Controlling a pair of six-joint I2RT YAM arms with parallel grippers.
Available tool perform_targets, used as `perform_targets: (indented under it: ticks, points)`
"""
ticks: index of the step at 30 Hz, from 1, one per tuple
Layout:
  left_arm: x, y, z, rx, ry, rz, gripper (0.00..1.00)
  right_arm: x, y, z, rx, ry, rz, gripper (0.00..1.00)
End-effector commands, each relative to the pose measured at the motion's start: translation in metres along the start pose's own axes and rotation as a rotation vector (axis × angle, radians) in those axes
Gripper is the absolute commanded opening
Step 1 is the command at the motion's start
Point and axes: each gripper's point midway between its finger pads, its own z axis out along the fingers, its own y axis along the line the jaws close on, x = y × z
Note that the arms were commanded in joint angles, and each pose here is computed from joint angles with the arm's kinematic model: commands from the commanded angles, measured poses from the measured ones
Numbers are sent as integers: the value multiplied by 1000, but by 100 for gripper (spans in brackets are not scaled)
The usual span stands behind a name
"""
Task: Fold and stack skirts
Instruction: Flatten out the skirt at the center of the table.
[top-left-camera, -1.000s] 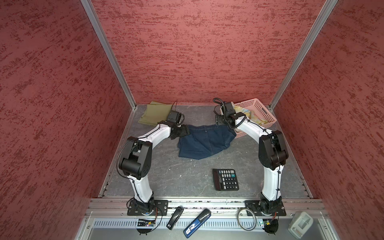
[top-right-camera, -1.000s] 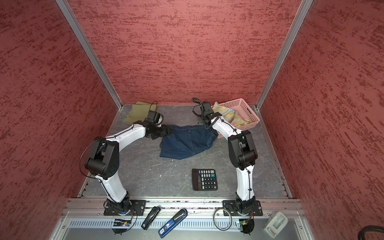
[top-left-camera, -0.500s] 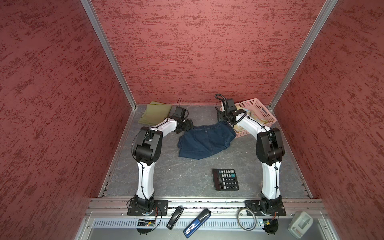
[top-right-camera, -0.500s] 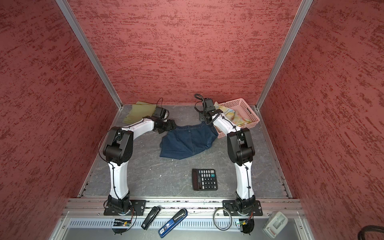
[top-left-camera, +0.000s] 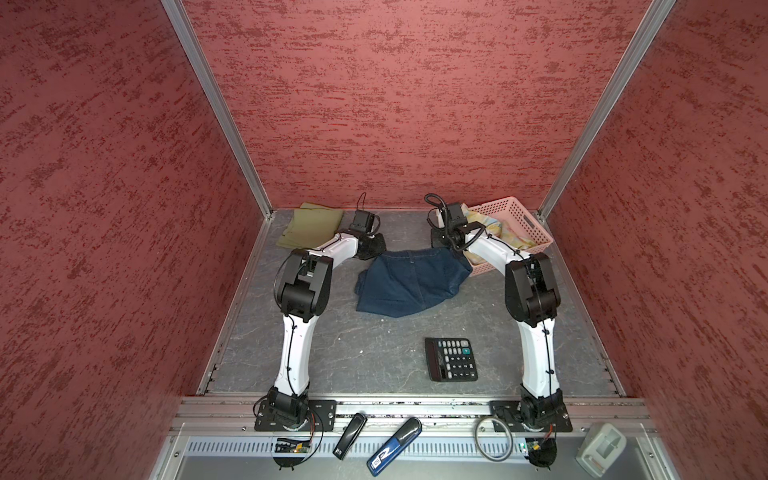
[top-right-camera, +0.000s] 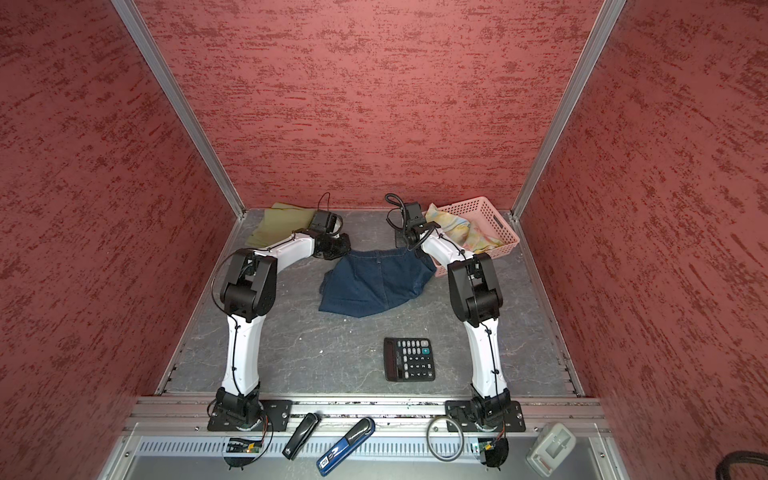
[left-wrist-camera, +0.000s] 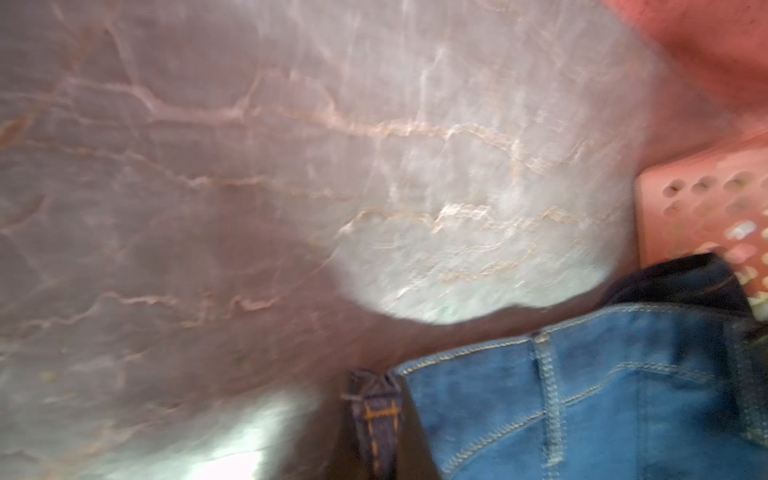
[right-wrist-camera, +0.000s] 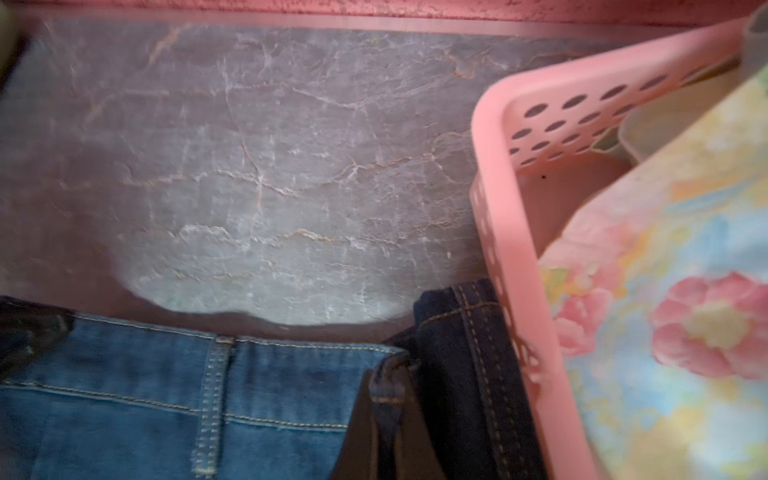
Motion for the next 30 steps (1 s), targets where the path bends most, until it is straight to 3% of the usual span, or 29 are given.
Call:
perform_targets:
  ticks: [1, 4, 10, 15, 18, 23, 30]
  points:
    - [-30, -33, -24, 79, -69, 55, 0, -47, 14, -29, -31, -115, -21, 0]
    - [-49, -45, -59, 97, -120, 79, 0, -82, 19, -67, -41, -202, -38, 0]
    - [-79, -63, -174, 120, -303, 139, 0, -132, 32, -169, -90, -383, -71, 0]
    - [-83, -83, -282, 158, -472, 208, 0, -160, 40, -275, -144, -575, -74, 0]
    - [-79, -94, -333, 182, -543, 229, 0, -168, 42, -322, -160, -628, -60, 0]
    - [-84, -99, -368, 215, -575, 219, 0, -185, 48, -345, -206, -649, -43, 0]
    - [-134, -82, -357, 217, -594, 176, 0, -242, 43, -322, -273, -700, -11, 0]
